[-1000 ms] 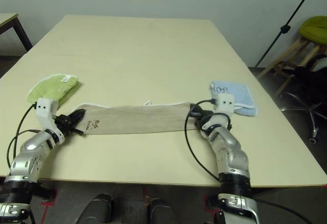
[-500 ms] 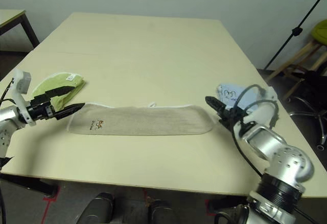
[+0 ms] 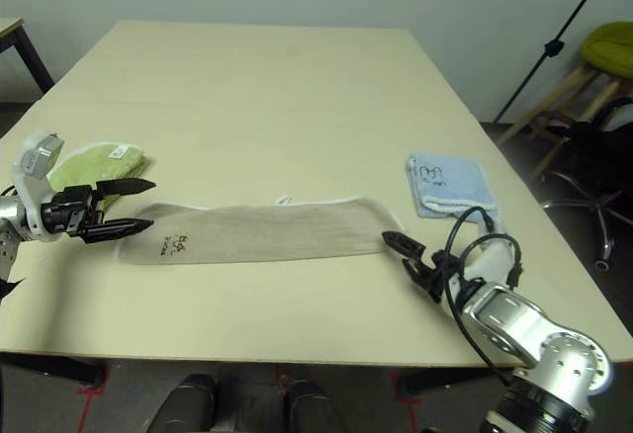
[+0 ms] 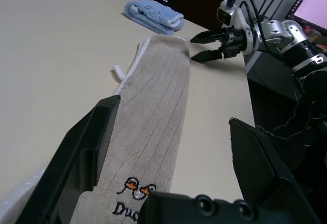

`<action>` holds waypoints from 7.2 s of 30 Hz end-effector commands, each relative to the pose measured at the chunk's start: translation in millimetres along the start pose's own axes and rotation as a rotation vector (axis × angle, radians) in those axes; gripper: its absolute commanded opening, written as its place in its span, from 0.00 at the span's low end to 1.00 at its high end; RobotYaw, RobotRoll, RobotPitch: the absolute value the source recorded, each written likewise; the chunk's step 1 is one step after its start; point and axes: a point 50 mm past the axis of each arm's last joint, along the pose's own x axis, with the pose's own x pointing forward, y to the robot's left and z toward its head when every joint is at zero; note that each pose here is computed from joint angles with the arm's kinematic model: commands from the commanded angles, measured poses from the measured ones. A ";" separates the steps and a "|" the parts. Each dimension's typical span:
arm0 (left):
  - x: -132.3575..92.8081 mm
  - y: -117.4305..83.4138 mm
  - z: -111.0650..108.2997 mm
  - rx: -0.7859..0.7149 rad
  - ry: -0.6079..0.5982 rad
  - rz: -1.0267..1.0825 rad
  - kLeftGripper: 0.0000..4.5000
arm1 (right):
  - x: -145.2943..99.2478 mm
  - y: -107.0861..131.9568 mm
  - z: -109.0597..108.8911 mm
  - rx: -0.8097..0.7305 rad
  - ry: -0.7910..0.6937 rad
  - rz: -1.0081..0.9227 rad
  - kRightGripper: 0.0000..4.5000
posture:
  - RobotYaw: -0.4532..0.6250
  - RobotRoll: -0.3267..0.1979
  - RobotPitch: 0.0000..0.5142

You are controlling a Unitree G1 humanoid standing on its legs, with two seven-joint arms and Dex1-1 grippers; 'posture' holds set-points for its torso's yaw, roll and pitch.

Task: Fold the towel and set it aside.

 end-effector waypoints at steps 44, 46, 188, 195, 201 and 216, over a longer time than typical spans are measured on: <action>5.0 -5.1 -6.3 0.022 0.013 0.113 1.00 | 54.1 71.0 -54.7 -0.730 0.145 0.270 0.00 | 0.52 0.62 0.15; 4.9 -5.9 -6.7 0.020 0.013 0.117 1.00 | 58.5 70.4 -62.8 -0.745 0.171 0.266 0.00 | 0.54 0.62 0.14; 24.9 -12.4 -44.6 -1.033 -0.007 0.882 0.01 | -5.9 63.0 48.8 -1.266 0.297 0.781 1.00 | 0.55 0.62 0.18; 33.1 -8.9 -18.7 -0.841 0.045 0.796 0.01 | -7.8 60.6 49.7 -1.275 0.315 0.793 1.00 | 0.56 0.62 0.18; 89.8 -18.5 16.7 -0.660 0.124 0.470 0.01 | -8.6 57.7 52.0 -1.283 0.312 0.782 1.00 | 0.55 0.62 0.17; 195.1 -33.9 14.8 -0.270 0.389 0.011 0.01 | -28.8 53.5 49.0 -1.266 0.295 0.723 1.00 | 0.46 0.62 0.14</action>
